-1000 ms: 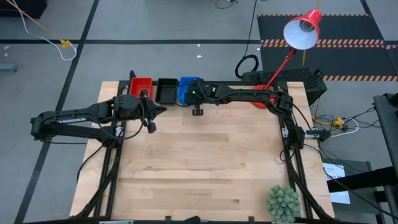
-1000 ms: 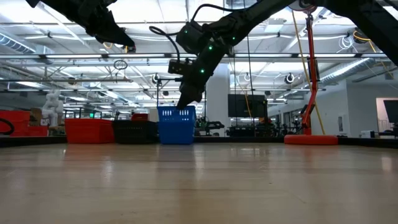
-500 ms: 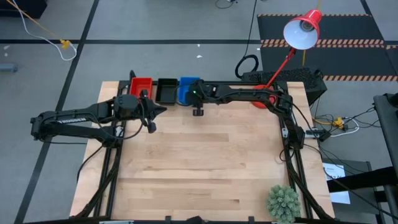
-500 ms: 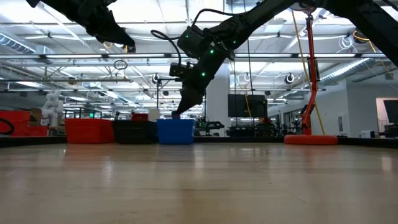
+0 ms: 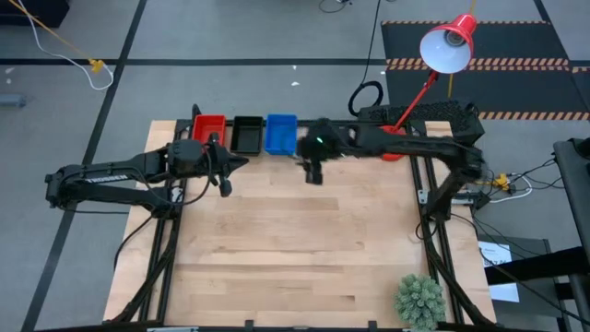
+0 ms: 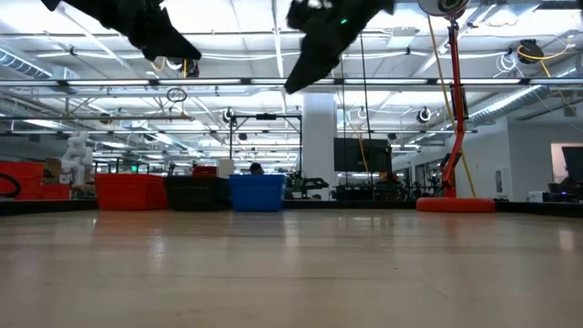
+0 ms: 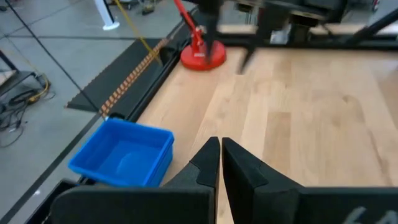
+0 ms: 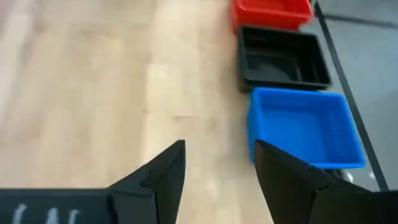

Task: Stack baskets by color
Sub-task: Return to Home Position

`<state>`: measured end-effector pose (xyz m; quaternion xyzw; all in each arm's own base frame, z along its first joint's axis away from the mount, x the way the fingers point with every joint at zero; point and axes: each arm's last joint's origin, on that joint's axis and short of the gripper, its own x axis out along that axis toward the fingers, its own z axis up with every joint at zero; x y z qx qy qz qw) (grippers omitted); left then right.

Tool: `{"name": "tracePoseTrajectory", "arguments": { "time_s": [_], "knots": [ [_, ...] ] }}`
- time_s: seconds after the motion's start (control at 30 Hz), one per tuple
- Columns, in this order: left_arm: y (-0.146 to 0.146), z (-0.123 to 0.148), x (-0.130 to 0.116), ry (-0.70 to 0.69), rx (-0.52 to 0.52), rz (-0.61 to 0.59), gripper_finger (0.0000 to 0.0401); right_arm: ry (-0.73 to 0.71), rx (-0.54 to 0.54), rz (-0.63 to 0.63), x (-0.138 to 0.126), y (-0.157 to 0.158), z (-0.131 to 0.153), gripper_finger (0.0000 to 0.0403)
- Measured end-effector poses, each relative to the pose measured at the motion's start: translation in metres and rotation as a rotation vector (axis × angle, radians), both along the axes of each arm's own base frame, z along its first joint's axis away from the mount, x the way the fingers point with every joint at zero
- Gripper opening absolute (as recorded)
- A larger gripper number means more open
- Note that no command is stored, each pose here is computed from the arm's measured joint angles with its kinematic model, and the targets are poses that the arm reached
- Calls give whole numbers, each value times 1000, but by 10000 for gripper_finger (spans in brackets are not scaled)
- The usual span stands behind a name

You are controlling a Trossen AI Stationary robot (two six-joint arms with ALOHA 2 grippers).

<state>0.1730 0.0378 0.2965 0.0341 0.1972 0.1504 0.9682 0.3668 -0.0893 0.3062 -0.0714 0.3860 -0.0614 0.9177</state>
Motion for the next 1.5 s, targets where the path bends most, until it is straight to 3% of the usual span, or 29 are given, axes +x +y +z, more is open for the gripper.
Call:
{"name": "tracePoseTrajectory", "arguments": {
  "time_s": [0.27, 0.4, 0.53, 0.7, 0.8, 1.03, 1.37, 1.5],
  "knots": [
    [-3, 4, 2, -56, -35, -10, 21, -279, -99, 43, -70, 64, -4, 139],
    [-8, 2, 3, -57, -64, -26, 21, -351, -106, 79, -107, 84, -18, 104],
    [-13, -17, 6, -72, -71, -46, 21, -448, -83, 112, -141, 96, -31, 66],
    [-18, -52, 8, -144, -76, -65, 21, -468, -125, 106, -173, 102, -55, 22],
    [-21, -72, 6, -190, -89, -77, 21, -487, -123, 117, -186, 103, -70, 4],
    [-29, -107, -6, -303, -93, -119, 21, -487, -69, 99, -209, 102, -99, 3],
    [-37, -132, -17, -294, -105, -153, 21, -541, -3, 183, -226, 103, -138, 1],
    [-41, -142, -24, -333, -82, -196, 21, -545, -26, 207, -230, 103, -148, 1]
  ]
}}
